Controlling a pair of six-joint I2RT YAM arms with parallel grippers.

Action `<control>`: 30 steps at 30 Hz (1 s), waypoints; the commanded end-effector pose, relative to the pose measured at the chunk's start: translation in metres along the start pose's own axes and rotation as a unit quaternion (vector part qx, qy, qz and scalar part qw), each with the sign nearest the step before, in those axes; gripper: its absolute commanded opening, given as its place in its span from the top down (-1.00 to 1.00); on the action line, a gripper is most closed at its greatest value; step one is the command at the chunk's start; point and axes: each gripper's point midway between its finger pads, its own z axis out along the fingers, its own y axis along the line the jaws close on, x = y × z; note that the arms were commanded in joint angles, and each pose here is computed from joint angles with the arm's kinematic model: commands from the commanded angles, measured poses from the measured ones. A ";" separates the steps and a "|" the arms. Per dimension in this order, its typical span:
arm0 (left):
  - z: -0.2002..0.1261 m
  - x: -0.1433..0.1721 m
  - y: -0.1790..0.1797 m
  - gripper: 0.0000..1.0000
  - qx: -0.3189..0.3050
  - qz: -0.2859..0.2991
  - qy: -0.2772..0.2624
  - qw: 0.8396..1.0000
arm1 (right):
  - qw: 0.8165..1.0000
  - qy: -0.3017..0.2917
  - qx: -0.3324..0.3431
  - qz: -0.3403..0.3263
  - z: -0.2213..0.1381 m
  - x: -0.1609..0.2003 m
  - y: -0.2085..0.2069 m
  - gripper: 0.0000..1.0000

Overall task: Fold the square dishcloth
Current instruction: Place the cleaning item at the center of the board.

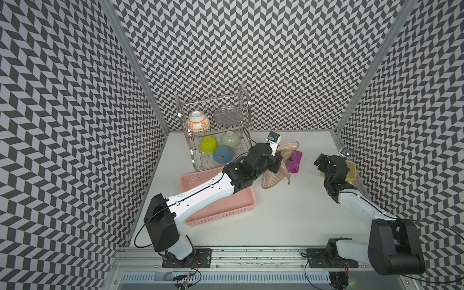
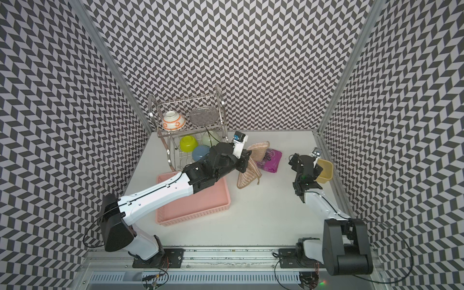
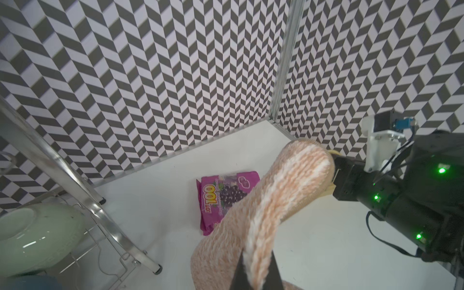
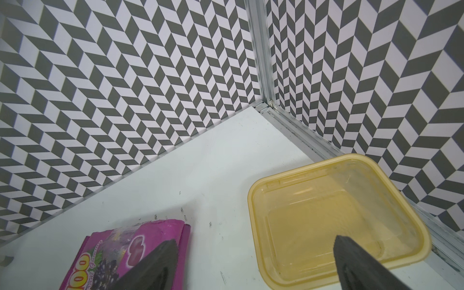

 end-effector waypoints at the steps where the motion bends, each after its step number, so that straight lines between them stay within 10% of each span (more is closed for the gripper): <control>1: 0.006 0.013 -0.009 1.00 0.006 -0.004 0.025 1.000 | 1.000 -0.013 -0.005 0.019 -0.006 -0.017 0.005 -0.99; 13: 0.067 0.114 -0.051 0.96 0.081 -0.035 0.088 0.992 | 0.996 0.059 -0.027 0.064 -0.020 0.003 0.010 -0.99; 26: 0.077 0.148 -0.076 -0.15 0.147 -0.061 0.095 0.983 | 0.986 0.135 -0.075 0.065 -0.028 0.031 0.026 -1.00; 30: 0.059 0.147 -0.055 -0.22 0.106 -0.064 0.084 0.989 | 0.981 0.158 -0.100 0.056 -0.037 0.039 0.037 -0.99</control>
